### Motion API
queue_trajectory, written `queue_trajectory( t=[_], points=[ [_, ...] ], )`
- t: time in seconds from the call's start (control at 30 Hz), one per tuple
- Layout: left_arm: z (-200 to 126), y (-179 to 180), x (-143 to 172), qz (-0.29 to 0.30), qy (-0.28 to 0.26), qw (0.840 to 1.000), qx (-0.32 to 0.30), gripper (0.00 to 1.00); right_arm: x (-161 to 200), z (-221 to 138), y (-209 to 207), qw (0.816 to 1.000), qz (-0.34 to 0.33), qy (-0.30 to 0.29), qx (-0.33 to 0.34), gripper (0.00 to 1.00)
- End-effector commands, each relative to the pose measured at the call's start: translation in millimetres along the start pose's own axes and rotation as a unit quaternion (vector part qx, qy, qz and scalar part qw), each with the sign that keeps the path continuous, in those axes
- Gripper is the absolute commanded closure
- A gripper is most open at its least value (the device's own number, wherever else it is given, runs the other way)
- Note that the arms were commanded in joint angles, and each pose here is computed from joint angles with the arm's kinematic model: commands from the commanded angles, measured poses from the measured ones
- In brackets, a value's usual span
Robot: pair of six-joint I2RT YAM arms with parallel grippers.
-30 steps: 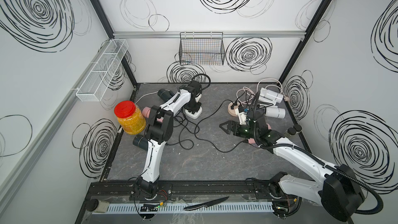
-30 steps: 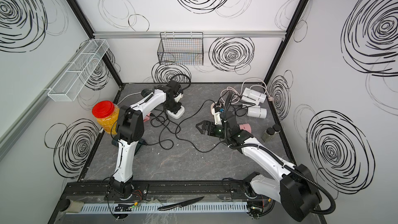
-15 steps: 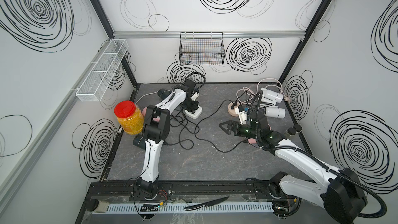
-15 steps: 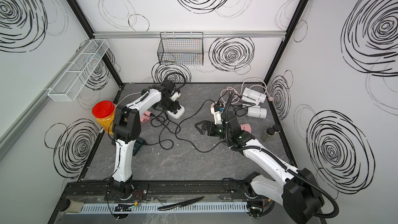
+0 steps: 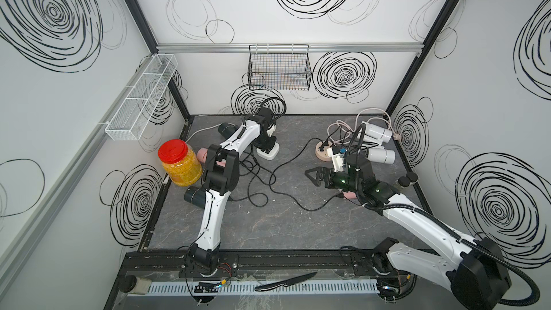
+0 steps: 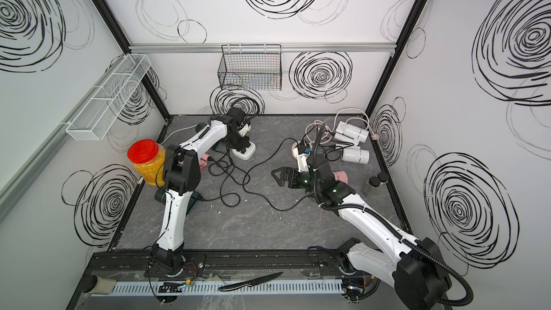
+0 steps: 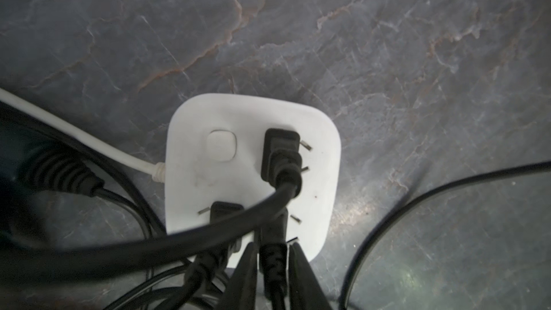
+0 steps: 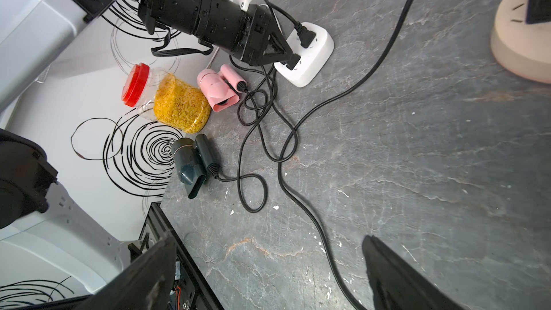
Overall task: Charge the blow dryers
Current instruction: Insert the plug into the socket, then reset both arms
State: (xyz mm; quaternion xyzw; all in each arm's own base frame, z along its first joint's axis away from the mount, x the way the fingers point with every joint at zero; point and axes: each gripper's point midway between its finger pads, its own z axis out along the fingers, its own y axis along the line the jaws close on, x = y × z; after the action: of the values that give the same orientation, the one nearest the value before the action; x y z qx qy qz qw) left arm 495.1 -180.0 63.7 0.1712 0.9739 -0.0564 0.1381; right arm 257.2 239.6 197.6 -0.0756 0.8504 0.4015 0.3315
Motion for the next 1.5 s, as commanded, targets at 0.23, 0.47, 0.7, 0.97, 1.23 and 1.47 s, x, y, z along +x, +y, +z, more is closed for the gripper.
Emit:
queue_trajectory(
  t=[0.23, 0.47, 0.7, 0.97, 1.23, 1.47],
  points=[
    [-41, -7, -4, -0.016, -0.046, 0.999, -0.002, 0.29, -23, -27, 0, 0.997, -0.043, -0.058, 0.035, 0.00],
    [-81, -19, 25, -0.041, -0.088, 0.995, 0.024, 0.01, -40, -50, -9, 0.989, -0.067, -0.113, 0.073, 0.00],
    [-138, -40, 52, -0.040, -0.181, 0.982, 0.030, 0.01, -48, -63, -34, 0.976, -0.091, -0.134, 0.145, 0.00],
    [-197, -11, 92, -0.093, -0.369, 0.925, 0.009, 0.01, -70, -99, -102, 0.921, -0.082, -0.222, 0.309, 0.00],
    [-219, 58, 151, -0.181, -0.473, 0.857, -0.097, 0.01, -79, -148, -158, 0.875, -0.021, -0.300, 0.380, 0.00],
    [-209, 122, 194, -0.241, -0.477, 0.812, -0.234, 0.01, -81, -148, -202, 0.854, -0.041, -0.308, 0.418, 0.00]
  ],
)
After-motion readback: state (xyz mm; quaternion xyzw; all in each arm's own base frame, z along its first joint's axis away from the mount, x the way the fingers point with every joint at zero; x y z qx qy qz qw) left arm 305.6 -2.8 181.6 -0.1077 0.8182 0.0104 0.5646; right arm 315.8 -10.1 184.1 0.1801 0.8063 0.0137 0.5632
